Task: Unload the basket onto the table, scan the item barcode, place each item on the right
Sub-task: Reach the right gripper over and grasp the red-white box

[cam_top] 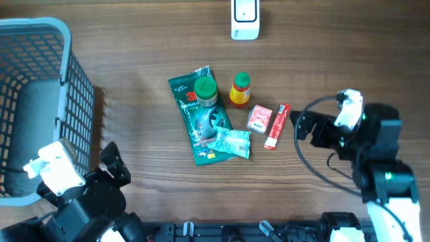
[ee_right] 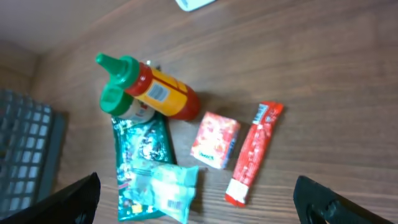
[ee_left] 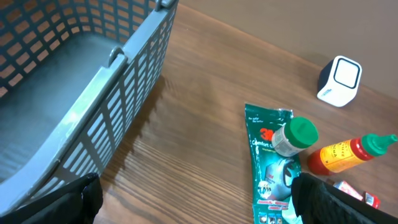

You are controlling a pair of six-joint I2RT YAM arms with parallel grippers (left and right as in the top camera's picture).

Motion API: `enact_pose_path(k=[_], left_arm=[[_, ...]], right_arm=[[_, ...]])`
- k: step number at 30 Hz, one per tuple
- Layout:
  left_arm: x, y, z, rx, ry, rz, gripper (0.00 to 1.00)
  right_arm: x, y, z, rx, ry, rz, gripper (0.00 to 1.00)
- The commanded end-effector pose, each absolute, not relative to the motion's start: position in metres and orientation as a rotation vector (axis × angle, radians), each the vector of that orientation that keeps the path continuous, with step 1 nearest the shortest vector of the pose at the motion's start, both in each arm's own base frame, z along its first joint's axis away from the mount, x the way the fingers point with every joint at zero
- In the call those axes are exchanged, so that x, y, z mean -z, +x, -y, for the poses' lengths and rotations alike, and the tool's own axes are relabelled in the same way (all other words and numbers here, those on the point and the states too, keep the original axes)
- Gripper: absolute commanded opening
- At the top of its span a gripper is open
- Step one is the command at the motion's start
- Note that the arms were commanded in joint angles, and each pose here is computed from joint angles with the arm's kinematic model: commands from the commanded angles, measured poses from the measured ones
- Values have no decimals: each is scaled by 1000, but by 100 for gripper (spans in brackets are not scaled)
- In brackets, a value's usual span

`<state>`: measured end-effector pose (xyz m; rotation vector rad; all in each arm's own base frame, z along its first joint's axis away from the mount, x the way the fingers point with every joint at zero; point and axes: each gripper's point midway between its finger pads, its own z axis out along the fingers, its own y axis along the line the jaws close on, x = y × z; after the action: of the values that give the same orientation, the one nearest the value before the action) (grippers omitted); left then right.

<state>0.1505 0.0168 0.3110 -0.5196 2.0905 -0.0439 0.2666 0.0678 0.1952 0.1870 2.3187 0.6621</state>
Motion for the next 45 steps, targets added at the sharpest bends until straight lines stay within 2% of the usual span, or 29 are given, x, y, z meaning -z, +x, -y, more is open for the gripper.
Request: enact_pose_path(k=[1,5,10,12,15,21,26,42,45], left_arm=[[-310,151,-17,36,-539,-2086,100],[-310,151,-17,36,-539,-2086,100],[-310,151,-17,36,-539,-2086,100],[-310,151,-17,36,-539,-2086,100],[-310,151,-17,36,-539,-2086,100],[-310,151,-17,36,-539,-2086,100],[-310,151,-17,36,-539,-2086,100],[-310,151,-17,36,-539,-2086,100],[-310,151,-17,36,-539,-2086,100]], right_arm=[[-196,270,-88,-849,222,-2367,100],[-174,268,-94,-974,449,-2476,100],[-150,268,-95,-962,431,-2570,99],[-151,272,-98,-956,316,-2563,86],[-170,280,-93,-913,321,-2542,87],[-209,288,-53,-589,455,-2536,92],[-219,295,-49,-559,462,-2535,96],[-102,307,-73,-477,478,-2970,98],[-98,311,-73,-476,478,-2971,98]])
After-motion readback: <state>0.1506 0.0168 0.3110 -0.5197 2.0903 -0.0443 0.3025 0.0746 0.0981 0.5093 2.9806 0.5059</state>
